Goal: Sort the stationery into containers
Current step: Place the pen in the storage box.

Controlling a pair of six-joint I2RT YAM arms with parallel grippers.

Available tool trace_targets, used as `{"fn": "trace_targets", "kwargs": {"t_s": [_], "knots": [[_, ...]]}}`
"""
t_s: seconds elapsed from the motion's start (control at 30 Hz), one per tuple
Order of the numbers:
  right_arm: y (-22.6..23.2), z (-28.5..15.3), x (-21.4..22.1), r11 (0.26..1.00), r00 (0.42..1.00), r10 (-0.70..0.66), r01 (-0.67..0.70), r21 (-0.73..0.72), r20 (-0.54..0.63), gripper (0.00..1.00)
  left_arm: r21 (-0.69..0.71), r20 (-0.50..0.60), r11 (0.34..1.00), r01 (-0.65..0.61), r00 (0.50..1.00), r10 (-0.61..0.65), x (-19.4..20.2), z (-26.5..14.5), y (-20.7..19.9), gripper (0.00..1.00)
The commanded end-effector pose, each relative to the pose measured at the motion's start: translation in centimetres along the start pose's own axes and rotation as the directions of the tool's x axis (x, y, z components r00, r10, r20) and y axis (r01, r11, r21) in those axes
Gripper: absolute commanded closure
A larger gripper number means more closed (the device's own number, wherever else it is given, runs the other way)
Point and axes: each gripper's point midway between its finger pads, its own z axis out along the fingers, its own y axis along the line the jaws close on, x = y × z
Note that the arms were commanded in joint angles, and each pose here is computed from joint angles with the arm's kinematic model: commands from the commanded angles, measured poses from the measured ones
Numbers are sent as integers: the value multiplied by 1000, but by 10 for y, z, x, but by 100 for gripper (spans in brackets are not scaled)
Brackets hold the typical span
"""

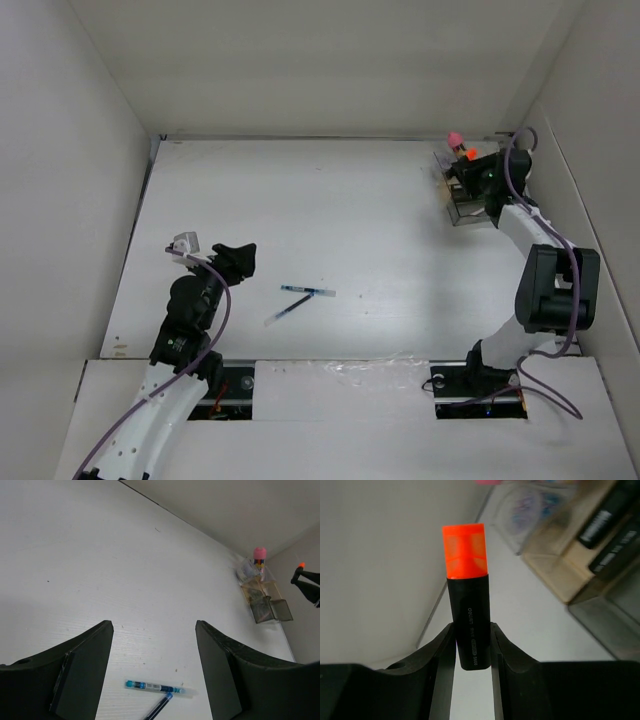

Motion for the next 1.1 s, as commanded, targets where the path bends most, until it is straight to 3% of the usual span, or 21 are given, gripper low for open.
{"fn": "trace_targets", "kwargs": {"t_s": [0.0, 0.23, 0.47, 0.73, 0.93, 0.97, 1.07], "knots": [[-5, -3, -21, 979, 984, 177, -176, -106, 2, 100, 70, 57, 998, -3, 998, -1, -19, -2, -19, 36], [-44, 8, -42, 947, 949, 313, -311, -82, 15, 100, 75, 64, 997, -2, 998, -3, -21, -2, -21, 36], [-51, 26, -41, 913, 917, 395, -398, -93, -49, 98, 75, 64, 997, -2, 998, -3, -21, -2, -21, 36], [-57, 32, -45, 889, 894, 446, -448, -97, -45, 94, 68, 70, 998, -1, 998, -3, -22, -1, -20, 36], [-53, 28, -55, 885, 891, 453, -452, -113, -17, 75, 68, 70, 998, -1, 998, -3, -22, -1, -20, 36], [-53, 28, -56, 885, 891, 453, -452, -113, -17, 61, 68, 70, 998, -1, 998, -3, -22, -1, -20, 36], [-53, 28, -56, 885, 891, 453, -452, -113, -17, 49, 68, 70, 998, -1, 998, -3, -22, -1, -20, 36]]}}
